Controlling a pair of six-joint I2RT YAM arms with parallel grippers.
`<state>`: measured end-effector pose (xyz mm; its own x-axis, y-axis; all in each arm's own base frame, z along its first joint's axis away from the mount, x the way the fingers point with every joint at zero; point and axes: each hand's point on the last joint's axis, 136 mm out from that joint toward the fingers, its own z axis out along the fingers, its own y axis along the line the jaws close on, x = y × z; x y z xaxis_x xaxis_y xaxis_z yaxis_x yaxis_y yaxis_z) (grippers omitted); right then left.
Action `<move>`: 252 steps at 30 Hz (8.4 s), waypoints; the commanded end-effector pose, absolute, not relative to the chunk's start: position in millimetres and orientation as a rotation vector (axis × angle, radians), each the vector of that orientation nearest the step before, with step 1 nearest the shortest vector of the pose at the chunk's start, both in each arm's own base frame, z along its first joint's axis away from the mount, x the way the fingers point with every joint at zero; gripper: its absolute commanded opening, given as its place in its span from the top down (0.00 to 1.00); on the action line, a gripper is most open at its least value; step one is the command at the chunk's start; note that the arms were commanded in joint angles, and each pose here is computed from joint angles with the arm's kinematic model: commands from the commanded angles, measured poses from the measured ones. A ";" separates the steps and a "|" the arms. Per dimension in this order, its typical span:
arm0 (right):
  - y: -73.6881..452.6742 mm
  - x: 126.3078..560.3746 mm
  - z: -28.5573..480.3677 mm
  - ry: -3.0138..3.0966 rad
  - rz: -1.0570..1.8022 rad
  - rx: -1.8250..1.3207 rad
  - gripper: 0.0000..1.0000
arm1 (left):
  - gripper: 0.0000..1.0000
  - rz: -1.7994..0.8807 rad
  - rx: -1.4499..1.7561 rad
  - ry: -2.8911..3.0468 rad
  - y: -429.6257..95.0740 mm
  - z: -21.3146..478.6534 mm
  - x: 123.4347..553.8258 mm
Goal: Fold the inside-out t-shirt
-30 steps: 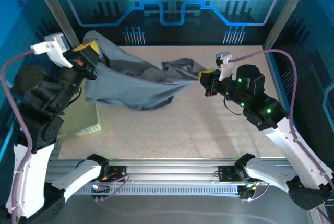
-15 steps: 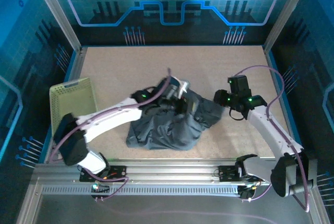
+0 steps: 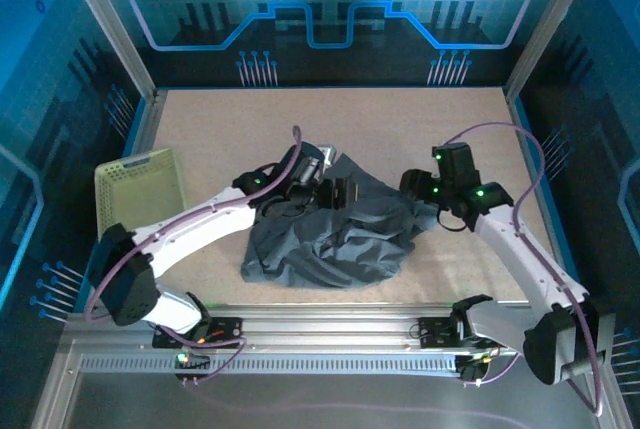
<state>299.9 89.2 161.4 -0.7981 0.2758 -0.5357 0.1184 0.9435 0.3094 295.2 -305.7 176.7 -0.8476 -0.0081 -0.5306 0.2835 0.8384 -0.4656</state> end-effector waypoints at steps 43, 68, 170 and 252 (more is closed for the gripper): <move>95.0 234.2 103.5 2.555 0.255 0.237 1.00 | 0.71 -0.779 0.510 2.630 -377.1 85.4 321.9; 189.5 245.9 154.8 2.409 0.441 -0.180 0.36 | 1.00 -1.205 0.105 2.437 -309.1 157.3 341.1; 211.9 246.8 228.1 2.178 0.624 -0.348 0.32 | 1.00 -0.755 0.213 2.185 -290.4 293.3 320.3; 272.3 293.3 279.7 1.959 0.707 -0.292 1.00 | 0.80 -1.043 -0.110 2.302 -272.1 299.8 336.4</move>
